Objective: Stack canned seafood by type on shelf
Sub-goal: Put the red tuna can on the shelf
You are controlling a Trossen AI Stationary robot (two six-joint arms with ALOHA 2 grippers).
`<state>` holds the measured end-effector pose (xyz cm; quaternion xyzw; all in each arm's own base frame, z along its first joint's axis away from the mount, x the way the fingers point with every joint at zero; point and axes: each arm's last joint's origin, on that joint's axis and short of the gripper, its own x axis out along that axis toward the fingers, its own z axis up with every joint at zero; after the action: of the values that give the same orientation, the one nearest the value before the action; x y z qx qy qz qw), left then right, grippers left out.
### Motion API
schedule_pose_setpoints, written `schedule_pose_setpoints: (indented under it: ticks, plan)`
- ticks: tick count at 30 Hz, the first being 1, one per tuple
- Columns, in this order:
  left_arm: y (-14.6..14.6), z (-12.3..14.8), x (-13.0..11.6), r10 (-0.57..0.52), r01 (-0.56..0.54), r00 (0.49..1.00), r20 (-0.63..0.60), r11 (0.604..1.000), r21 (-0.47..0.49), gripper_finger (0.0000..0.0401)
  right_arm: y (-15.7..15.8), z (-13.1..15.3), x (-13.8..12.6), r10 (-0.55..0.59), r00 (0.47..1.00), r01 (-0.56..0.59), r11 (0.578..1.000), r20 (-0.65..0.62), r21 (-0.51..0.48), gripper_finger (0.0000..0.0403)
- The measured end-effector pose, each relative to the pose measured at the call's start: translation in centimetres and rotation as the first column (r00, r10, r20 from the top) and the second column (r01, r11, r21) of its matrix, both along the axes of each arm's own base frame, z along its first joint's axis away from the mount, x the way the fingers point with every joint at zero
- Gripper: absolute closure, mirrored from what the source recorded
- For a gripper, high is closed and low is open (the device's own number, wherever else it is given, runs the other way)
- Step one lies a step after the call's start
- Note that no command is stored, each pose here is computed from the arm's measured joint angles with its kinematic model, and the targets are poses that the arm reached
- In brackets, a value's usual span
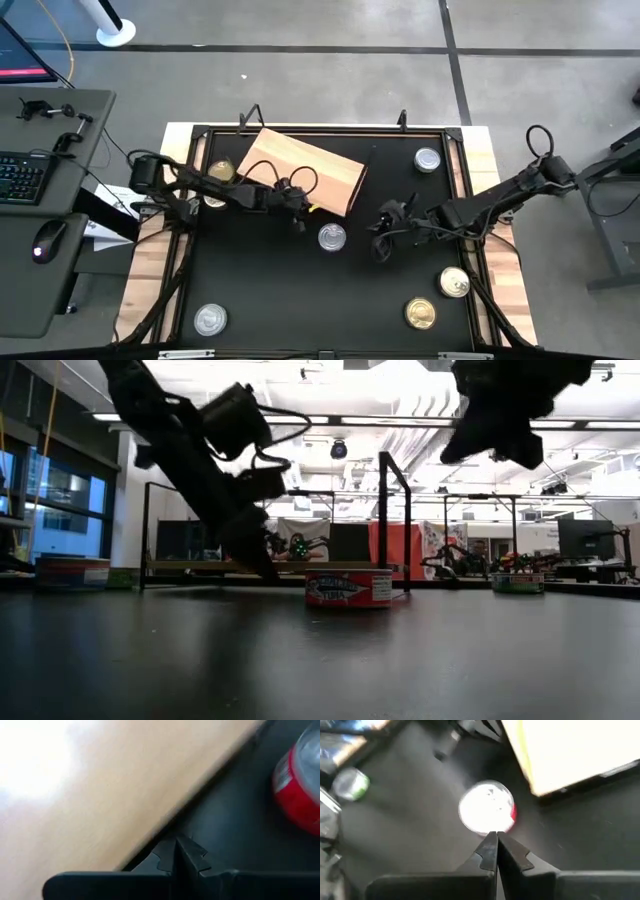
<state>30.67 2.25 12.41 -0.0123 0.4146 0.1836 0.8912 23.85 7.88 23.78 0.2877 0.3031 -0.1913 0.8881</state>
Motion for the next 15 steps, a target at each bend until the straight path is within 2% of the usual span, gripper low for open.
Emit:
schedule_pose_setpoints:
  ticks: [4, 8, 10, 12, 15]
  plan:
    - [0.8, -0.2, 1.6, -0.019, 0.019, 1.0, 0.022, 0.999, 0.036, 0.0401, 0.3, 1.1, 0.7, -0.043, 0.997, 0.042, 0.999, 0.059, 0.021, 0.0403]
    - [1.3, 0.4, 4.1, -0.081, 0.071, 0.993, 0.082, 0.991, 0.116, 0.0401, 0.5, 2.4, 1.2, -0.064, 0.992, 0.063, 0.998, 0.104, 0.013, 0.0403]
    - [1.4, 0.5, 5.2, -0.109, 0.096, 0.991, 0.083, 0.985, 0.144, 0.0401, 0.4, 2.6, 1.2, -0.058, 0.995, 0.059, 0.998, 0.084, -0.011, 0.0403]
    - [1.4, 0.5, 5.6, -0.14, 0.135, 0.99, 0.026, 0.981, 0.141, 0.0401, 0.5, 2.8, 1.4, -0.042, 0.995, 0.042, 0.999, 0.09, 0.002, 0.0403]
    - [0.9, 1.5, 5.4, -0.214, 0.215, 0.977, -0.023, 0.975, 0.062, 0.0401, 0.6, 2.3, 1.2, -0.009, 0.999, 0.008, 1.0, 0.047, 0.024, 0.0403]
